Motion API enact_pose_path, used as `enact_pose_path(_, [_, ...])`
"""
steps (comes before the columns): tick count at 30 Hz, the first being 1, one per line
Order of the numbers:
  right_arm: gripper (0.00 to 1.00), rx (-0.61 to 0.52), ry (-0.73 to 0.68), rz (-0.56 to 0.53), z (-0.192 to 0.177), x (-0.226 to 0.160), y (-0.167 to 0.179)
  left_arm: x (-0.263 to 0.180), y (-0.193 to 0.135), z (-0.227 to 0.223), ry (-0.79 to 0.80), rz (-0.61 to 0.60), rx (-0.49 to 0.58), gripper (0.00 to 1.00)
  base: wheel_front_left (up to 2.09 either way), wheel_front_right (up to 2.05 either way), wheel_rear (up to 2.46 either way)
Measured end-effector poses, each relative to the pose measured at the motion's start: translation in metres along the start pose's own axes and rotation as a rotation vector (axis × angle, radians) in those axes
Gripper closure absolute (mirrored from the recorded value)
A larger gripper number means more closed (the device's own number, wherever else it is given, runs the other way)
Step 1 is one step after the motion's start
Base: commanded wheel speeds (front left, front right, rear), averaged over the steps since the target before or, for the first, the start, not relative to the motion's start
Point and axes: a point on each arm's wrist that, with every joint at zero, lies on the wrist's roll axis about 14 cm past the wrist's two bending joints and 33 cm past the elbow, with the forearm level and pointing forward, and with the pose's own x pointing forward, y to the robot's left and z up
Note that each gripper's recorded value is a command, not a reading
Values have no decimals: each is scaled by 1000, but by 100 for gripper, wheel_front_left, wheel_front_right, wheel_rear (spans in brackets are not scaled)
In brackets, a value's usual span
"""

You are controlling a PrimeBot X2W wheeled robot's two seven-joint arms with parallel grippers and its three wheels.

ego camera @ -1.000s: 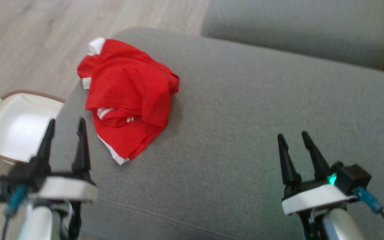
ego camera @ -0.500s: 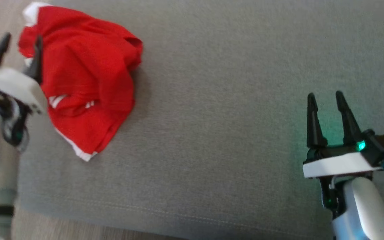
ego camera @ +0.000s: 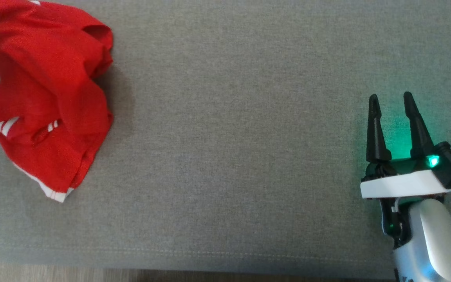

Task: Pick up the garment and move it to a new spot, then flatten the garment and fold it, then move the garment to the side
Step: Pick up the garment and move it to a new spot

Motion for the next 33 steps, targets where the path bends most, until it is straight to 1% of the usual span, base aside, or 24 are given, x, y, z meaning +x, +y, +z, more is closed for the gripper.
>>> enact_pose_path(8, [0, -6, 11, -15, -7, 5, -8, 18, 0, -22, 102, 22, -14, 0, 0, 0, 0])
enact_pose_path(9, [0, -6, 12, -17, -8, 5, -8, 19, 0, -25, 110, 23, -17, 66, 0, 0, 0])
enact_pose_path(10, [0, -6, 14, -18, -9, 5, -9, 19, 0, -26, 116, 24, -20, 100, 0, 0, 0])
enact_pose_path(16, [0, -7, 5, -10, -4, 6, -5, 15, -6, -10, 23, 11, -18, 100, 0, 0, 0])
enact_pose_path(21, [0, -9, -21, 11, 8, 3, 4, -1, 3, 22, -115, 25, -21, 100, 0, 0, 0])
enact_pose_path(26, [0, 7, -67, 25, 29, -3, 12, -25, 10, 69, -290, 30, -25, 100, 0, 0, 0])
enact_pose_path(33, [0, 39, -144, 31, 63, -18, 20, -74, -2, 155, -555, -26, -10, 100, 0, 0, 0])
